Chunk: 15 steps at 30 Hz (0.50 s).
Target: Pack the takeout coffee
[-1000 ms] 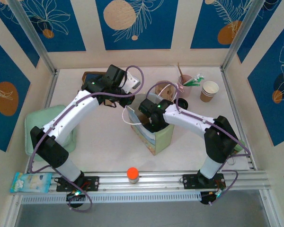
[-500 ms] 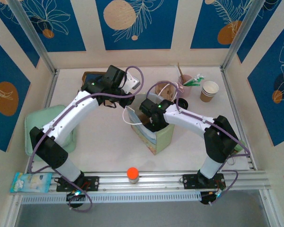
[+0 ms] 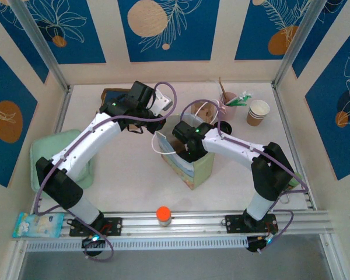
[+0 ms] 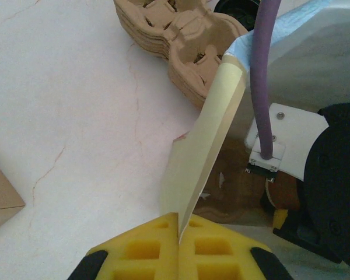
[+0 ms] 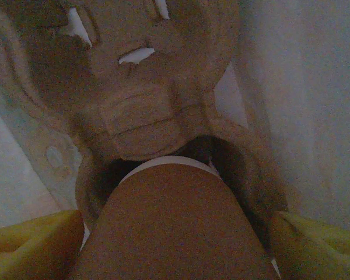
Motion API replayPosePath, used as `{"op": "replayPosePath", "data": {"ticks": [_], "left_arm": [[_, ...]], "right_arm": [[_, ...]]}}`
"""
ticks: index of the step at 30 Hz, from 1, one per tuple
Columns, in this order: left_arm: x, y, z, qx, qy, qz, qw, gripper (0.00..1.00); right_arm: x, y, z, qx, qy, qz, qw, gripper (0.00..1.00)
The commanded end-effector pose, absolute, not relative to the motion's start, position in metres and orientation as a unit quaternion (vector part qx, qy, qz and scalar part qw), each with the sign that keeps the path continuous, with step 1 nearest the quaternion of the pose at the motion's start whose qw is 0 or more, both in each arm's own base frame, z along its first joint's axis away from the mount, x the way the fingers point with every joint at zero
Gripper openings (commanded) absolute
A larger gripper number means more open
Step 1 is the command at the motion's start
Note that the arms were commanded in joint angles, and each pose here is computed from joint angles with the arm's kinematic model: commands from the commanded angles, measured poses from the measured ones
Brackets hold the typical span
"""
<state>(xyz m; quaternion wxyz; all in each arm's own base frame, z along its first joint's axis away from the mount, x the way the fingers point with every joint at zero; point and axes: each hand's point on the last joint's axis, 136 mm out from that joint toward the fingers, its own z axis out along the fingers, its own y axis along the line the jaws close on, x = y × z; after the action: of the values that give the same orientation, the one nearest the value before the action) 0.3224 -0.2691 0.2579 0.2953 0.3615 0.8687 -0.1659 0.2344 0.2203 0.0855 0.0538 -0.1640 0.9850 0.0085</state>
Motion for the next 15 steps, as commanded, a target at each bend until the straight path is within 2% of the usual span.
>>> {"op": "replayPosePath", "data": {"ticks": [1,15], "left_arm": [[0.3118,-0.2650,0.2567,0.363,0.870,-0.170,0.286,0.06],[0.3088,-0.2653,0.2542,0.363,0.869,-0.175,0.286,0.06]], "right_arm": [[0.2337,0.2125,0.0859,-0.154,0.987,0.007,0.054,0.29],[0.2394,0.2088,0.0791,-0.148,0.987,0.009,0.060,0.29]]}}
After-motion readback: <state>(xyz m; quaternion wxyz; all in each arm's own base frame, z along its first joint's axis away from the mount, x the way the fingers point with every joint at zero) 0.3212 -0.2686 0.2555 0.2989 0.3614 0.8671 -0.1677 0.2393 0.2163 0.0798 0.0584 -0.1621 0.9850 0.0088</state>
